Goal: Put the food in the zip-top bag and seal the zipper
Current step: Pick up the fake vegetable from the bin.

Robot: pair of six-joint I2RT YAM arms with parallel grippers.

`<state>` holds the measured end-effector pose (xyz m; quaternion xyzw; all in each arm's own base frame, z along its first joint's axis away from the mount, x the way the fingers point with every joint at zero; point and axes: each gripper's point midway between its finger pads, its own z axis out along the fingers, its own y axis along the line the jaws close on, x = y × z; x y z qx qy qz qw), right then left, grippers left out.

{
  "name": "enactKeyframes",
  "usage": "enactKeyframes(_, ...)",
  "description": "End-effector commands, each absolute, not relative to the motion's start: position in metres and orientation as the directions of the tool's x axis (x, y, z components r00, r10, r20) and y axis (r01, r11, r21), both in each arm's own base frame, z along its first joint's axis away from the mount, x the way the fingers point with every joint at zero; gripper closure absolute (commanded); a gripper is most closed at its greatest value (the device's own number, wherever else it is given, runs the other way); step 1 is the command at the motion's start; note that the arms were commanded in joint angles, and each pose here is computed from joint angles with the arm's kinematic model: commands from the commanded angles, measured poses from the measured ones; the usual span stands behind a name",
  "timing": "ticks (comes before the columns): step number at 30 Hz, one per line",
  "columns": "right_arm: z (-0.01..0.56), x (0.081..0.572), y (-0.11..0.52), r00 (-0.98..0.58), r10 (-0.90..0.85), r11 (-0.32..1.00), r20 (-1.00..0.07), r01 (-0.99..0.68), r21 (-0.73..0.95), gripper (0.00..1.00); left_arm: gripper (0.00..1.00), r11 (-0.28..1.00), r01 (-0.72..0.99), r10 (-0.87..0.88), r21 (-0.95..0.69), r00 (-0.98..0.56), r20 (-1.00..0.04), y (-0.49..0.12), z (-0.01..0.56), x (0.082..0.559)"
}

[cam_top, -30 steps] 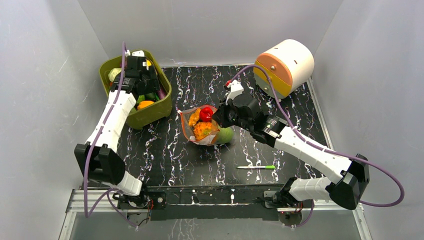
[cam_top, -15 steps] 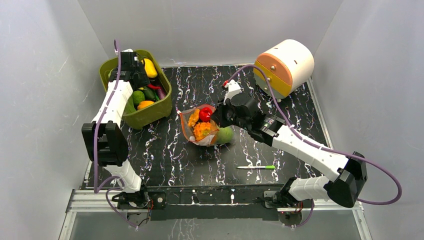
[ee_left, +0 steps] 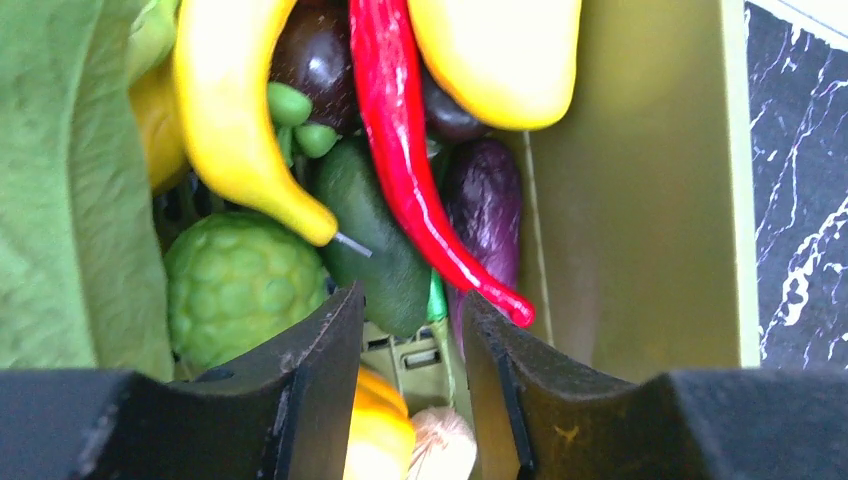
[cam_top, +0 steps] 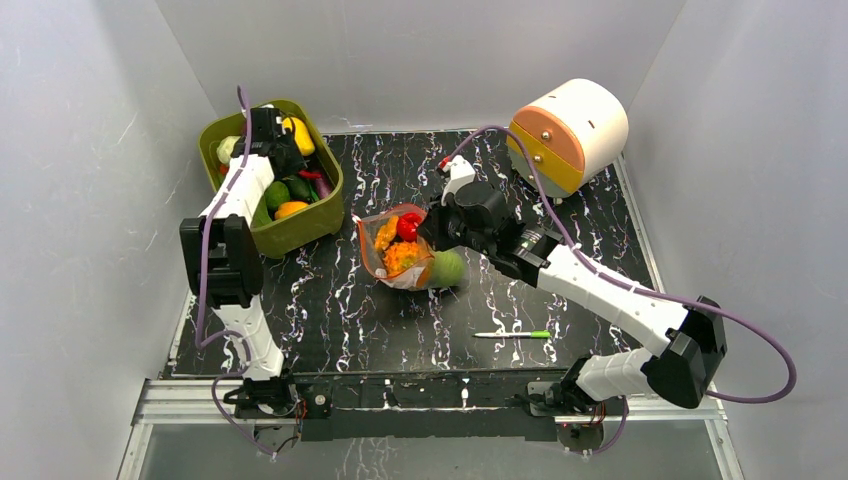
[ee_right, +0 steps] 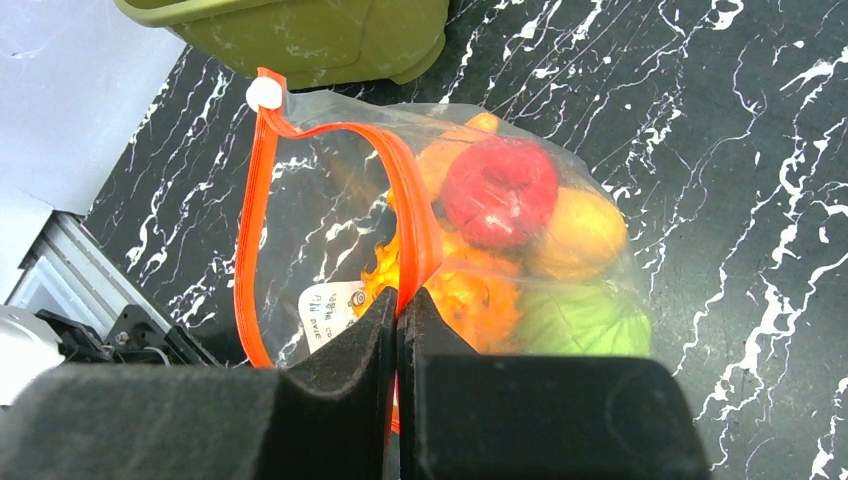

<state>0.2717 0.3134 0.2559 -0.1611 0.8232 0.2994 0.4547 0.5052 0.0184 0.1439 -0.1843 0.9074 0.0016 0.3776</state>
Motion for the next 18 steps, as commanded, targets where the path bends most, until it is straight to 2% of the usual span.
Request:
enactKeyframes(1,0.304,0.283,0.321,-0.435,0.074,0.743,-0.897,-0.575,0.341,1.00,0.62,0.920,-0.327,-0.374,-0.214,-0.575,-0.728,0.014,0.166,0.535)
enactKeyframes(18,0.305,0.286,0.314,-0.416,0.068,0.763,-0.907,-0.565,0.316,1.00,0.67,0.894,-0.388,-0.423,-0.223,-0.569,-0.705,0.036,0.132,0.562)
